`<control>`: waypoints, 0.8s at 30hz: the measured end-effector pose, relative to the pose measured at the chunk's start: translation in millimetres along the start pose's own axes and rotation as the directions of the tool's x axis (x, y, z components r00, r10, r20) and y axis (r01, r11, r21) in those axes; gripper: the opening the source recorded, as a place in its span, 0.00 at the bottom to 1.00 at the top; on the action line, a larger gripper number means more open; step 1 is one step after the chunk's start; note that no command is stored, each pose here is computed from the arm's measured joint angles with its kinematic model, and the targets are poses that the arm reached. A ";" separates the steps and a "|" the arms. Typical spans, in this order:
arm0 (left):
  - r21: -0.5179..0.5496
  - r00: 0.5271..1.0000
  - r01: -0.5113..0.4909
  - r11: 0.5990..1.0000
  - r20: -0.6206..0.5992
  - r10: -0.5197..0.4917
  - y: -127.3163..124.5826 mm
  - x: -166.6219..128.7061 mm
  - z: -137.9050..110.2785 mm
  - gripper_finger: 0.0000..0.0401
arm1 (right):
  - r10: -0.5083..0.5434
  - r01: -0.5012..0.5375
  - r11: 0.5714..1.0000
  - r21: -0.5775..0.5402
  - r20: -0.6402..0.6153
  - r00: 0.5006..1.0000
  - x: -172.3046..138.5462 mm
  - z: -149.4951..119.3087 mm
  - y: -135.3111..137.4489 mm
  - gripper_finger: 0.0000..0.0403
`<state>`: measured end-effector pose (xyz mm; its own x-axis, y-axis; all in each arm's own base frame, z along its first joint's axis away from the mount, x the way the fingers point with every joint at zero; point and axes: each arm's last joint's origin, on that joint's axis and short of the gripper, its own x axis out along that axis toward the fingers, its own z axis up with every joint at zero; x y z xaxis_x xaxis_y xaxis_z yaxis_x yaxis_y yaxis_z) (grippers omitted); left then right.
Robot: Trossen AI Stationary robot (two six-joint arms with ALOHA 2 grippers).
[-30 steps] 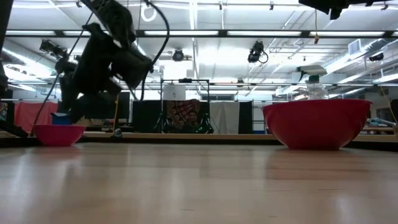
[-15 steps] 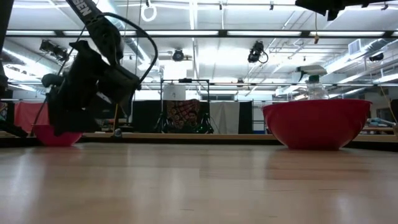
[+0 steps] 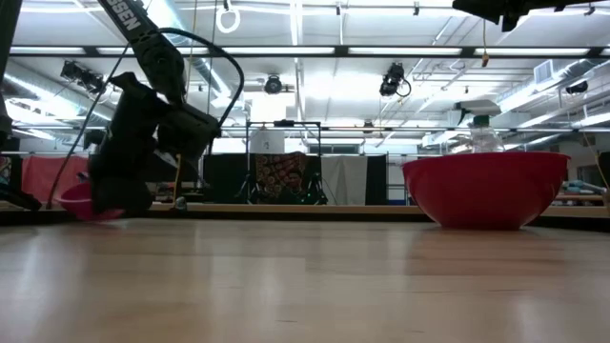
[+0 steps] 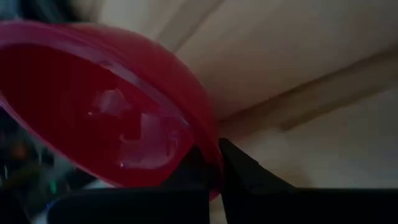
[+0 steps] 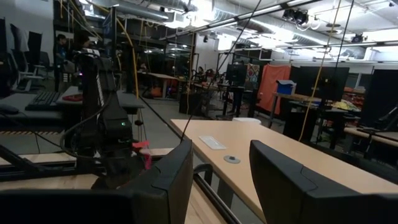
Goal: Nest bowls inside each other
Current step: Stack the pink bowl into the blue bowl
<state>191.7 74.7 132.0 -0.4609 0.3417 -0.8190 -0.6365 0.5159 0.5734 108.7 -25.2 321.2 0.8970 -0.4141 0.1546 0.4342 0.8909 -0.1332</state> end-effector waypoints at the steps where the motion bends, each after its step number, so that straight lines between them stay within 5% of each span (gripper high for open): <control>1: 0.057 0.999 0.016 0.998 0.030 -0.018 -3.1 -0.7 2.0 0.03 | 0.000 0.000 1.000 0.000 0.000 1.000 0.0 0.0 0.0 0.41; 6: 0.397 0.945 0.001 0.918 0.299 -0.130 -23.1 -21.0 24.8 0.03 | 0.001 -0.001 1.000 -0.001 -0.003 1.000 0.8 -0.4 0.3 0.41; 14: 0.504 0.687 -0.113 0.856 0.662 -0.299 -19.9 -109.1 99.6 0.03 | 0.000 0.000 1.000 0.000 0.000 1.000 4.3 -0.4 1.3 0.41; 18: 0.604 0.586 -0.253 0.756 0.717 -0.377 -24.3 -144.2 132.1 0.03 | -0.014 0.014 1.000 0.000 -0.003 1.000 4.5 -0.6 1.0 0.41; 21: 0.664 0.448 -0.366 0.653 0.740 -0.501 -35.6 -166.4 156.6 0.03 | -0.047 0.047 0.999 0.000 -0.009 0.999 4.3 -0.8 0.0 0.41; 24: 0.681 0.235 -0.494 0.541 0.703 -0.671 -53.8 -183.1 177.3 0.03 | -0.053 0.053 0.999 0.003 -0.003 0.999 4.1 -0.1 -0.4 0.41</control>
<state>420.0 123.7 247.5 0.7536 0.2868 -0.5914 0.3042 0.6454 0.7006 112.2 -27.3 321.8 0.8728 -0.4616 0.1587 0.4813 0.8681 -0.1218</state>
